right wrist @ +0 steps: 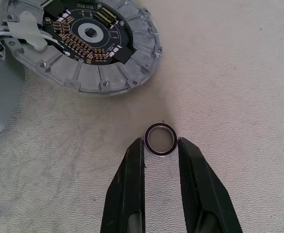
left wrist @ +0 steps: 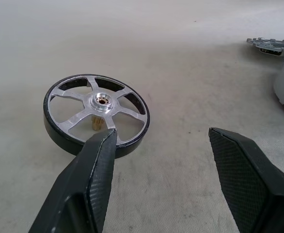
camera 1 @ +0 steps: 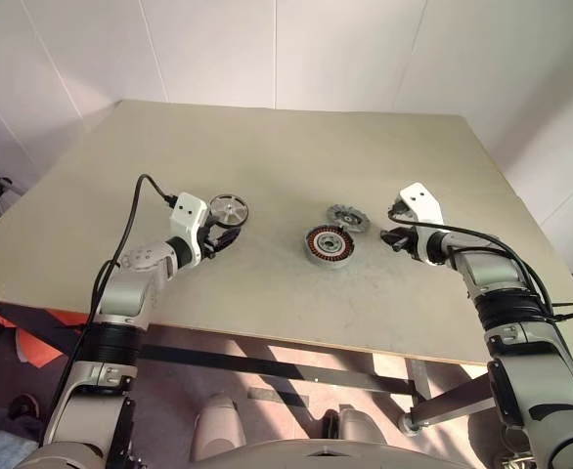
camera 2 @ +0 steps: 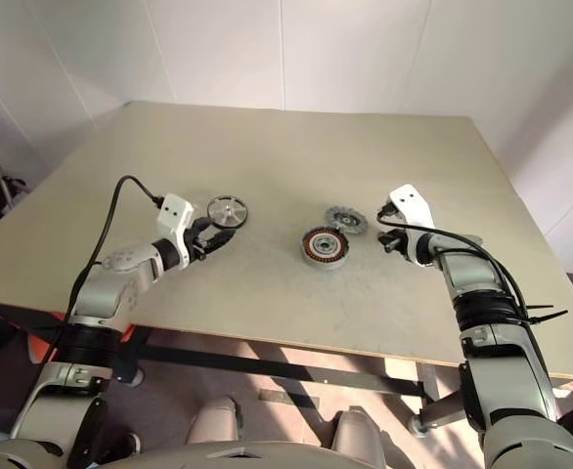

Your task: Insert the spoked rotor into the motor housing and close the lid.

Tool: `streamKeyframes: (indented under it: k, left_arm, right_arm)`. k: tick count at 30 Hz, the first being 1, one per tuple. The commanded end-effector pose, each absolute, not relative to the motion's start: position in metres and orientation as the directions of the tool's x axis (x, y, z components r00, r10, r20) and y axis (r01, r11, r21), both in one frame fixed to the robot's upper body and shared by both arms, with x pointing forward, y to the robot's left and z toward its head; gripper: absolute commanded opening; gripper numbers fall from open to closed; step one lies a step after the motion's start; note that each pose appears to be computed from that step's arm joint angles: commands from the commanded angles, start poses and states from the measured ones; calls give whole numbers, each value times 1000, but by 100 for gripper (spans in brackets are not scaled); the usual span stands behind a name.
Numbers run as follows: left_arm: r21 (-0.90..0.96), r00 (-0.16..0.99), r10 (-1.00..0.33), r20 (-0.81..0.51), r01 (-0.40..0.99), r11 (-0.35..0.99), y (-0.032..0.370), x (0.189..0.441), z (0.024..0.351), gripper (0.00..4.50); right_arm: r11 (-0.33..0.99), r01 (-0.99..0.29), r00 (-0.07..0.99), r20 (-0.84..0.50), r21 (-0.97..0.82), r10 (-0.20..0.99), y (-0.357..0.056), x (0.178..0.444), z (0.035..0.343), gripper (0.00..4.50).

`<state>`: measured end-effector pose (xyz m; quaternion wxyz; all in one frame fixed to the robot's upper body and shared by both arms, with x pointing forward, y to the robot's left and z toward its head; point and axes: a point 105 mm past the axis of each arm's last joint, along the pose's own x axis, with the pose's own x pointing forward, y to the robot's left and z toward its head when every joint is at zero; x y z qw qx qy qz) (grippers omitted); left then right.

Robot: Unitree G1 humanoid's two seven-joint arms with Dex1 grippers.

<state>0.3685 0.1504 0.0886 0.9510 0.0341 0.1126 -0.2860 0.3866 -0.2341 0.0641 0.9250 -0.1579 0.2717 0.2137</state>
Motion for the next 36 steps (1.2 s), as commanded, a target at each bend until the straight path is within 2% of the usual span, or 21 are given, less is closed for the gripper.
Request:
streamKeyframes:
  k: [1, 5, 8, 12, 17, 36]
  left_arm:
    - [39, 826, -532, -185, 547, 836, 153, 372, 105, 320]
    - [37, 824, -534, -189, 550, 834, 152, 371, 103, 320]
    - [36, 822, -537, -190, 552, 833, 151, 371, 103, 320]
    - [35, 819, -541, -191, 556, 830, 149, 371, 102, 320]
    - [33, 817, -544, -190, 559, 828, 147, 371, 102, 320]
    - [35, 829, -526, -191, 541, 840, 154, 370, 102, 320]
  right_arm:
    - [853, -482, 795, -510, -199, 330, -229, 394, 89, 64]
    - [741, -650, 730, -409, -167, 548, -184, 373, 124, 64]
    - [671, -717, 681, -395, -189, 617, -162, 356, 135, 64]
    - [646, -743, 656, -387, -176, 648, -147, 348, 139, 64]
    - [645, -752, 628, -440, -133, 642, -141, 344, 117, 64]
    - [633, -764, 602, -488, -124, 632, -127, 350, 97, 64]
